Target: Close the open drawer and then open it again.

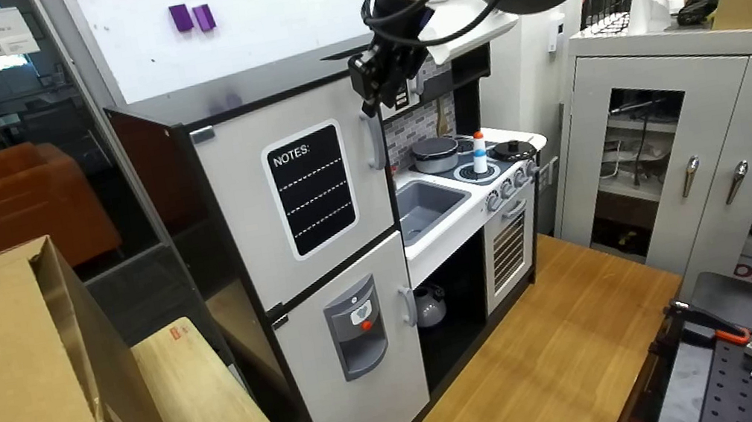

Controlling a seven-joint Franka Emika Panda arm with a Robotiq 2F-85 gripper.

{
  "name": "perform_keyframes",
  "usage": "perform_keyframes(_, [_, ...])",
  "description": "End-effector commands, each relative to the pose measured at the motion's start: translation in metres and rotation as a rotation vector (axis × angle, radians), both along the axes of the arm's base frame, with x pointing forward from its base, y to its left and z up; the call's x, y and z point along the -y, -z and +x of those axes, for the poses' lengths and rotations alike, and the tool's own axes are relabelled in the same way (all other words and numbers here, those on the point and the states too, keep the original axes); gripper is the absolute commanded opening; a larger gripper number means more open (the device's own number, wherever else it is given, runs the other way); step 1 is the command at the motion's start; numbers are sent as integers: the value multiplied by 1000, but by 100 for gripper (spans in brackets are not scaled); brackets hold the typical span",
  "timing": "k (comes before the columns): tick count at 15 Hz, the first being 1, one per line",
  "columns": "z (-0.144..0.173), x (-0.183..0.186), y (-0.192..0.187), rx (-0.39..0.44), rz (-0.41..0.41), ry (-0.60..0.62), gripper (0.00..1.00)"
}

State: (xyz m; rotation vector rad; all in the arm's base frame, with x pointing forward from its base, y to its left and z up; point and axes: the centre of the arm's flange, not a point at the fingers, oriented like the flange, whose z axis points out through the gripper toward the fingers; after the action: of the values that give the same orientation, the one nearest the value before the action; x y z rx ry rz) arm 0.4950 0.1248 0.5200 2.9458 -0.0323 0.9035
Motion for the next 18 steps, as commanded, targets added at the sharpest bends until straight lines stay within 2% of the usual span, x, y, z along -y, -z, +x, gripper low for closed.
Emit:
perform_keyframes(1, [-3,0,-4,7,-9,-6,69])
perform_keyframes(2, [-6,0,-5,7,-16,-1,74])
perform_keyframes(5, [-17,4,-9,7,-12,7,98])
perform_keyframes(10, [-42,12,-15,39,-35,31,100])
perform_keyframes(18, [-81,33,-16,36,-51,109,100])
